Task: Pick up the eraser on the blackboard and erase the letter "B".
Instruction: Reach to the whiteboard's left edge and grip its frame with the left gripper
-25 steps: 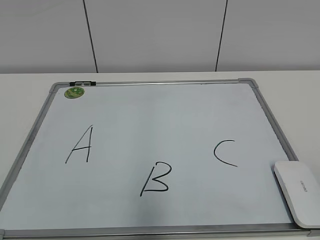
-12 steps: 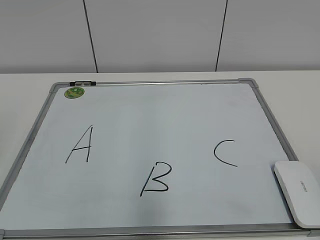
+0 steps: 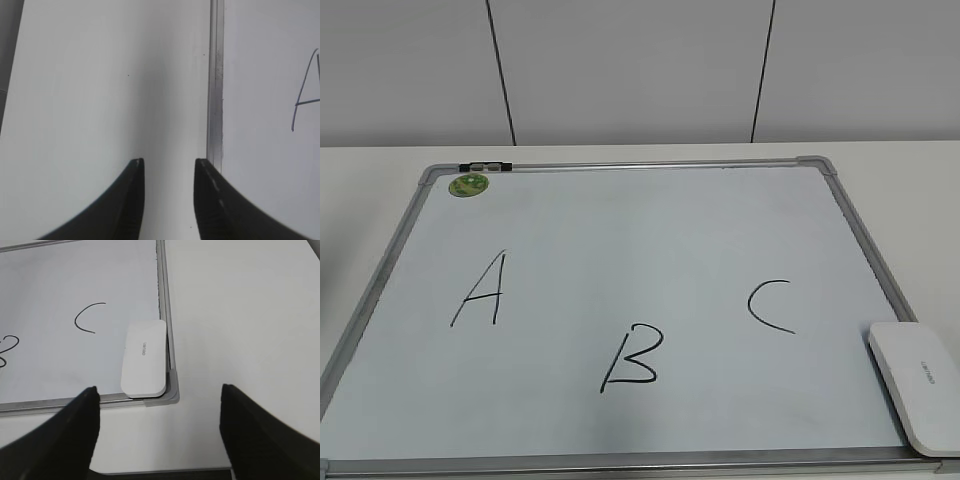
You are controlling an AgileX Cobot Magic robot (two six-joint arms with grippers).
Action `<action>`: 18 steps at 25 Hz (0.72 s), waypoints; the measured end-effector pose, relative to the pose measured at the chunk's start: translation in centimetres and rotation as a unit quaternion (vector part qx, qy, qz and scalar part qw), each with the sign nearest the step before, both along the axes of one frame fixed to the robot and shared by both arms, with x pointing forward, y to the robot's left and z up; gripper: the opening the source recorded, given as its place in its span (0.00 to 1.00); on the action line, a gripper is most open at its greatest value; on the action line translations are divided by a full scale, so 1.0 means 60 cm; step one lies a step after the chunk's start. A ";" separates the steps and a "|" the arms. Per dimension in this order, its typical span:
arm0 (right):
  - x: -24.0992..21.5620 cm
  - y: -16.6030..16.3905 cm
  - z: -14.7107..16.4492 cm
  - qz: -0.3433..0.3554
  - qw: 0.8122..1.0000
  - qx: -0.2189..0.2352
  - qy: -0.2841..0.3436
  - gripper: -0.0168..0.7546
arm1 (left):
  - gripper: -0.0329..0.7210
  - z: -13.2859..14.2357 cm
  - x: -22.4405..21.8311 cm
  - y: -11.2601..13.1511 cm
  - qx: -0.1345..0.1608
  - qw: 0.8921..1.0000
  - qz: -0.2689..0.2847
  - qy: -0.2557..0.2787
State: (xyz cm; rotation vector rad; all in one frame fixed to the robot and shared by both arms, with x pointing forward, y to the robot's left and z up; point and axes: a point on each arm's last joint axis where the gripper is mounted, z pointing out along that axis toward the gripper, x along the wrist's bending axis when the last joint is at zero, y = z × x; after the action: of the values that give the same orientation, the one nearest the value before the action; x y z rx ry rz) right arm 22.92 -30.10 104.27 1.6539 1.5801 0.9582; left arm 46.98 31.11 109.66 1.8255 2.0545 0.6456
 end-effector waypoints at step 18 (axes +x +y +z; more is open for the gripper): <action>0.000 0.000 0.000 -0.005 1.000 0.000 0.000 0.74 | 0.37 -0.129 0.213 -0.017 -0.045 0.986 -0.019 0.160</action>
State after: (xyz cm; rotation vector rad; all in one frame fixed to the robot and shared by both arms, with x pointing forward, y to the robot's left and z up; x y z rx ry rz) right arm 22.92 -30.09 104.27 1.6607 1.5699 0.9528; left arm 59.78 30.11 101.92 2.0177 2.1962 0.2561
